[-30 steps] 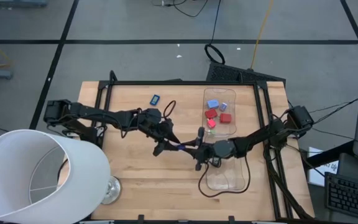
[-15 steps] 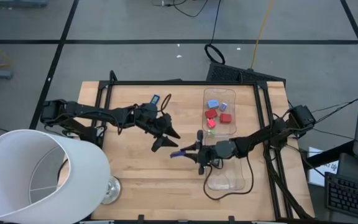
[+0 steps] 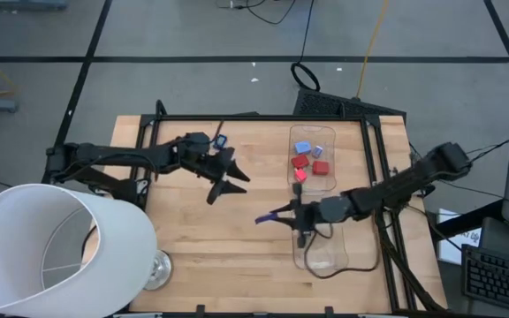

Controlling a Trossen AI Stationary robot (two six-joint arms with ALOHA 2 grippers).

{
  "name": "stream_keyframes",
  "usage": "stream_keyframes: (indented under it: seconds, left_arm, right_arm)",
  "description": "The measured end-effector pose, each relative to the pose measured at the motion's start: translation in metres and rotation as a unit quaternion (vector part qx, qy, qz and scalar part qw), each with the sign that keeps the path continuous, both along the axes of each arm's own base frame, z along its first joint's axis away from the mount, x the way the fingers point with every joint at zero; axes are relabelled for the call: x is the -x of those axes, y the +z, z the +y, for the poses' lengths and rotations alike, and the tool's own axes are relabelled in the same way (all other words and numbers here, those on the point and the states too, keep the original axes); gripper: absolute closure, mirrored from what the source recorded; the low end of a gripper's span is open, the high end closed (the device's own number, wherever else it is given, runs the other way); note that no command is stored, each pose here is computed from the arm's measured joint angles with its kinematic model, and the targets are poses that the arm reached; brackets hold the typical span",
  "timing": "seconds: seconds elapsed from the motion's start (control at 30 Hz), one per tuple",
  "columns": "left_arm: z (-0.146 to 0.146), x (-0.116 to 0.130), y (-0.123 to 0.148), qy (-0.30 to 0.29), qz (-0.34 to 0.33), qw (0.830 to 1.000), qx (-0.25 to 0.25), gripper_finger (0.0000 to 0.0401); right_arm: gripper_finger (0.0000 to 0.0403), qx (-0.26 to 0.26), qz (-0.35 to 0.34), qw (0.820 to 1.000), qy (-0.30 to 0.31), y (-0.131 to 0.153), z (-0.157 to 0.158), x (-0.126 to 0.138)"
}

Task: Pick & Place Office items
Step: Put the top blue digital clock into the bottom transparent bin

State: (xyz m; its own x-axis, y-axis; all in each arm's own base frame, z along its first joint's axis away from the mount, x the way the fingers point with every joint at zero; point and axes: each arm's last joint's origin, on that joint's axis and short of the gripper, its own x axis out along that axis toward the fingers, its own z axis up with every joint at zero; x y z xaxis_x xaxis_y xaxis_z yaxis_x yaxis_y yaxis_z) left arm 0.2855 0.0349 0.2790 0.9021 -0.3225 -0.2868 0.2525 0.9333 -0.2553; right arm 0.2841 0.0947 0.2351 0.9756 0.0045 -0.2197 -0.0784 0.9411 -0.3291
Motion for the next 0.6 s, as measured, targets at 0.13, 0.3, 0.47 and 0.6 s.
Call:
stream_keyframes:
  seconds: [0.13, 0.3, 0.47, 0.6]
  left_arm:
    - [0.003, 0.013, -0.002, -0.005, -0.025, 0.998, -0.058, 0.0216]
    - [0.009, 0.023, -0.021, 0.007, -0.053, 0.995, -0.079, 0.0213]
    - [0.016, 0.034, -0.043, 0.031, -0.091, 0.993, -0.074, 0.0199]
    - [0.023, 0.041, -0.053, 0.065, -0.099, 0.991, -0.063, 0.0189]
  right_arm:
    - [0.0343, -0.060, 0.025, 0.998, 0.005, 0.019, 0.004, 0.026]
    - [0.0344, -0.102, 0.055, 0.993, -0.005, 0.032, 0.009, 0.056]
    - [0.0343, -0.123, 0.102, 0.985, -0.071, 0.025, 0.014, 0.076]
    - [0.0343, -0.144, 0.134, 0.975, -0.106, 0.018, 0.014, 0.084]
